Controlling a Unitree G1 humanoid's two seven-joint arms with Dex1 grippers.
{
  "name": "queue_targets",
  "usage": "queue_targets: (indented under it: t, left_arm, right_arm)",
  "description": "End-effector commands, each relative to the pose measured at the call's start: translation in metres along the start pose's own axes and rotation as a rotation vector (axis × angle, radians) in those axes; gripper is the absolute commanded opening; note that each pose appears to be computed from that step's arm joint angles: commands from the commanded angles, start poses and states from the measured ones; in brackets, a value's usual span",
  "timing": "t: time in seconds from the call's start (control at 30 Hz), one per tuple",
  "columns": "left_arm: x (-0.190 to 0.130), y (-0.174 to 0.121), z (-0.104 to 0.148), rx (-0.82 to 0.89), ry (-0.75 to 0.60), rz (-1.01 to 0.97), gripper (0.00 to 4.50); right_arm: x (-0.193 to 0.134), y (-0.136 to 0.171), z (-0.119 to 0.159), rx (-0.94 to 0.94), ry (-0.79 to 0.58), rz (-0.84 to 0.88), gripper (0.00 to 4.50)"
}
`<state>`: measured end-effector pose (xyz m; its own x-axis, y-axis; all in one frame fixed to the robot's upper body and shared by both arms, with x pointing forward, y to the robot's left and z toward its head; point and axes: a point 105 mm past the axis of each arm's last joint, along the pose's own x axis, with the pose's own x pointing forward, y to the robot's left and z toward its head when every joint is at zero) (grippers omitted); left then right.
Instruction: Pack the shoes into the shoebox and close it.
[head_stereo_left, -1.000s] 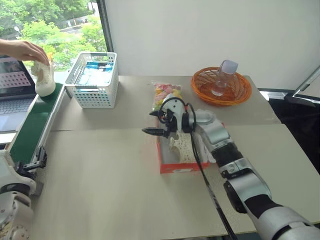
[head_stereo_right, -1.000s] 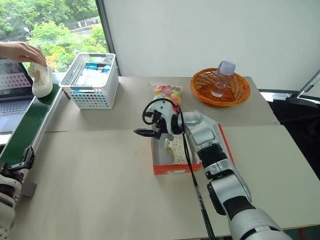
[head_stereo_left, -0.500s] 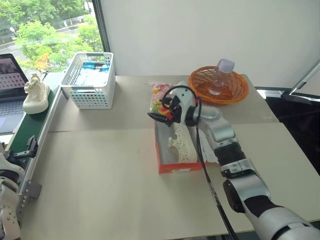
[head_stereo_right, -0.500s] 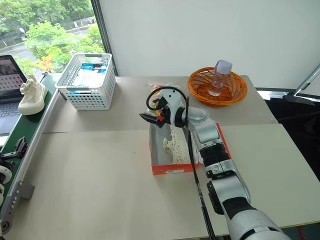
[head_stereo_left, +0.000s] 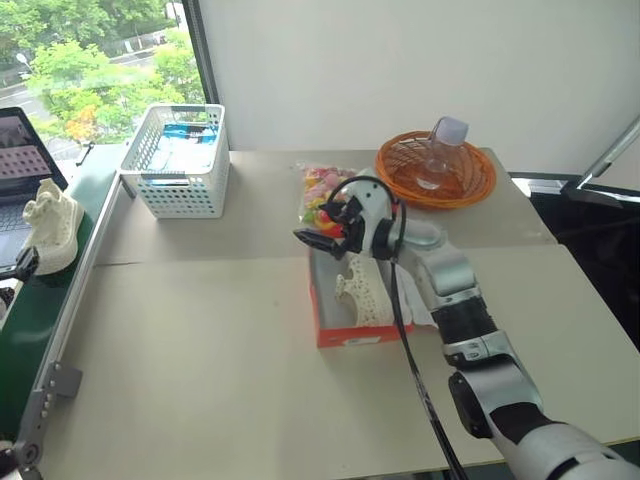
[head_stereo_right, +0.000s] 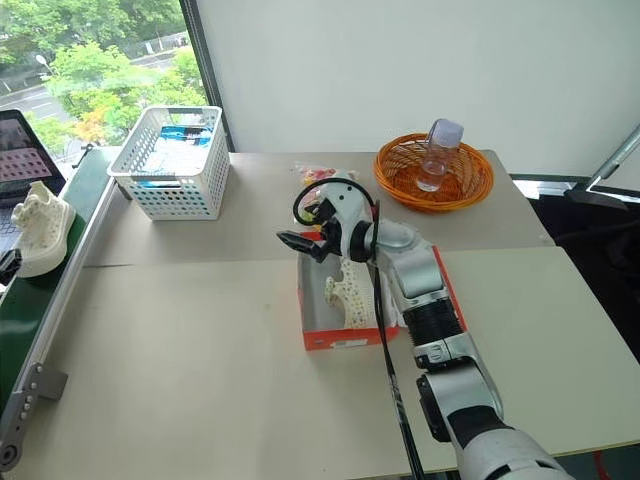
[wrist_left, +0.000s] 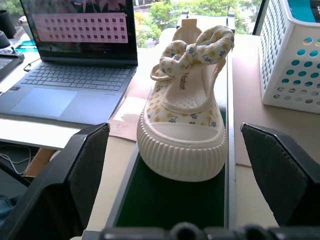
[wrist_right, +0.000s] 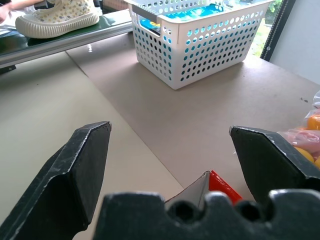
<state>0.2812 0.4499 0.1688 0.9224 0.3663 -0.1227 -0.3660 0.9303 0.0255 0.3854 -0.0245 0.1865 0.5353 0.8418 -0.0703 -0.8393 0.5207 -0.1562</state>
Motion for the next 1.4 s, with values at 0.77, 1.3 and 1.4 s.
queue_targets:
  t: [0.77,1.3,1.4]
  left_arm:
    - [0.012,-0.010,-0.011,-0.044,0.084,-0.070,0.95]
    - [-0.034,-0.207,0.109,-0.085,-0.310,-0.612,0.11]
    - [-0.047,-0.252,0.094,-0.096,-0.262,-0.749,0.11]
  right_arm:
    - [-0.004,0.001,0.021,-0.027,-0.048,0.008,4.50]
    - [-0.008,-0.005,0.042,0.169,-0.155,-0.020,4.50]
    - [-0.013,-0.014,0.057,0.339,-0.241,-0.040,4.50]
